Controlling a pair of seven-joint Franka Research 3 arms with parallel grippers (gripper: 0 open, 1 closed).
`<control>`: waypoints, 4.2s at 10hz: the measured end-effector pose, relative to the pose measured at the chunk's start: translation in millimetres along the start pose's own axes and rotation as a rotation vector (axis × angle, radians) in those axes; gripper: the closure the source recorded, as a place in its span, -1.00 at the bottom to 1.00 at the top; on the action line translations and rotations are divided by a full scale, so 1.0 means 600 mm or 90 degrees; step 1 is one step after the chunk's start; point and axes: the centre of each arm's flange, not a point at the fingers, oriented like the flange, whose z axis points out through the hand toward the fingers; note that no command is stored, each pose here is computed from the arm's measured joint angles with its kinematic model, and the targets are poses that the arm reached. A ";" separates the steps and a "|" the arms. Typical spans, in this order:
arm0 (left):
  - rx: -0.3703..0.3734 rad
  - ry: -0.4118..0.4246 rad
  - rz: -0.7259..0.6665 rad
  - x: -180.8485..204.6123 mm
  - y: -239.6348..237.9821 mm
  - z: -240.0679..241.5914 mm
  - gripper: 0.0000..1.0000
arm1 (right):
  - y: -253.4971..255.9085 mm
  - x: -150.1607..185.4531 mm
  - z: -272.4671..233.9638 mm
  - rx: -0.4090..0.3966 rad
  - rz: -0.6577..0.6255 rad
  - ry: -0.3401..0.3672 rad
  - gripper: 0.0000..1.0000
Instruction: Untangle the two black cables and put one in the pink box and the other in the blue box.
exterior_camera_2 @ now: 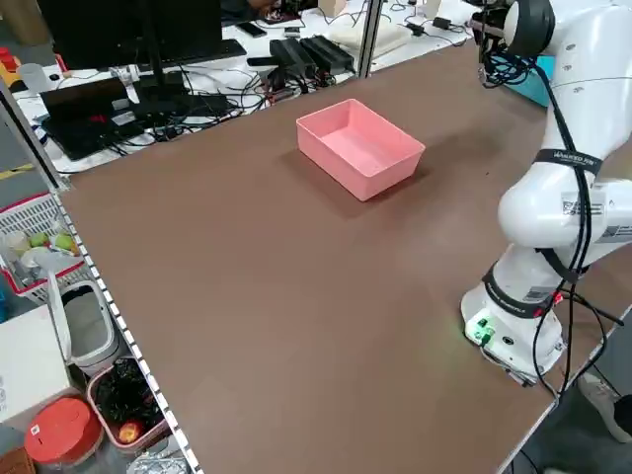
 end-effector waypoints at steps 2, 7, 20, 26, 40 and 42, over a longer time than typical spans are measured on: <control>0.000 0.000 0.000 0.000 0.000 0.000 0.63 | 0.003 -0.025 0.004 -0.011 -0.003 -0.005 -0.89; 0.000 0.000 -0.001 0.000 0.001 0.000 0.63 | 0.005 -0.067 0.007 -0.018 -0.002 -0.016 -0.27; 0.006 0.017 -0.005 0.008 0.006 0.003 0.63 | 0.001 -0.025 -0.081 -0.087 -0.007 -0.028 0.88; 0.015 0.081 -0.025 0.081 0.099 0.008 0.63 | 0.043 0.225 -0.199 -0.113 -0.123 -0.060 0.88; 0.083 0.181 0.090 0.658 0.376 -0.024 0.67 | 0.168 0.662 0.020 -0.091 -0.497 -0.010 0.88; 0.076 0.175 0.093 0.671 0.380 -0.022 0.56 | 0.202 0.708 0.017 -0.085 -0.539 -0.004 0.88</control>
